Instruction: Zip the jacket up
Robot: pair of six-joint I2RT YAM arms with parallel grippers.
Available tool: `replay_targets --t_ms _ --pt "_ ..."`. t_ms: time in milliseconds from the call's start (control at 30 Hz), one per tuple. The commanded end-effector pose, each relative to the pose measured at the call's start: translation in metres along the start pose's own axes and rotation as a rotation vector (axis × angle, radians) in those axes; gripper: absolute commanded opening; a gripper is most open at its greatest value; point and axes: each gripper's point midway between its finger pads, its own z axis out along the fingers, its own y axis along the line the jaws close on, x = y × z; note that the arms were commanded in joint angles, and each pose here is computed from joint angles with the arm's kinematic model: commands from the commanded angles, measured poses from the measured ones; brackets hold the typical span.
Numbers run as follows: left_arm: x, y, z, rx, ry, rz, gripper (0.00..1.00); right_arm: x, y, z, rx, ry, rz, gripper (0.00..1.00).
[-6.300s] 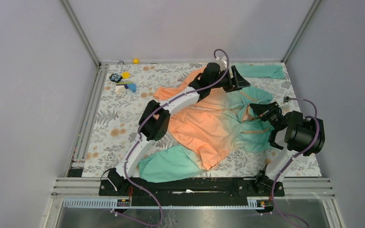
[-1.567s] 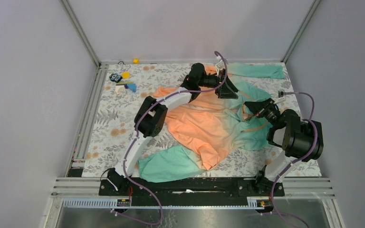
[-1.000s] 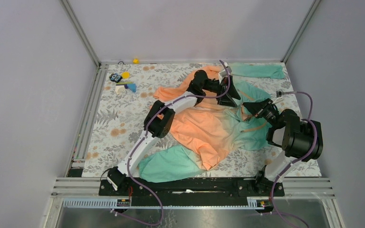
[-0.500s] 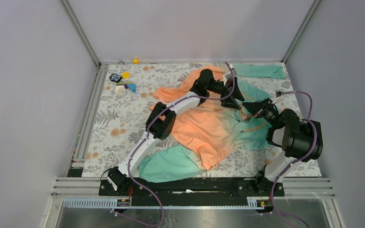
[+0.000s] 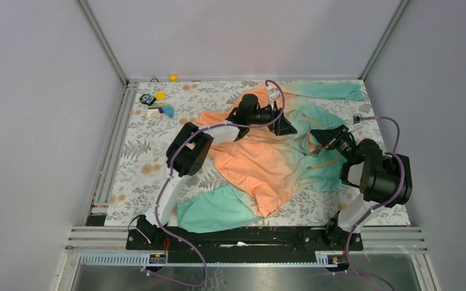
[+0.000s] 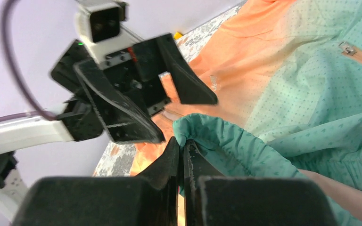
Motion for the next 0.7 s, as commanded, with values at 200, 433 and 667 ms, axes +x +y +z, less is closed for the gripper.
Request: replay_targets --t_ms 200,433,667 --pt "-0.052 -0.06 0.002 -0.35 -0.241 0.517 0.65 -0.022 0.01 0.004 0.005 -0.079 -0.08 0.0" --pt "-0.049 -0.063 0.016 -0.432 -0.234 0.698 0.51 -0.022 0.016 0.004 -0.03 -0.083 -0.072 0.0" --pt "-0.034 -0.05 0.02 -0.472 -0.179 0.717 0.51 -0.024 0.019 0.004 -0.051 -0.093 -0.066 0.0"
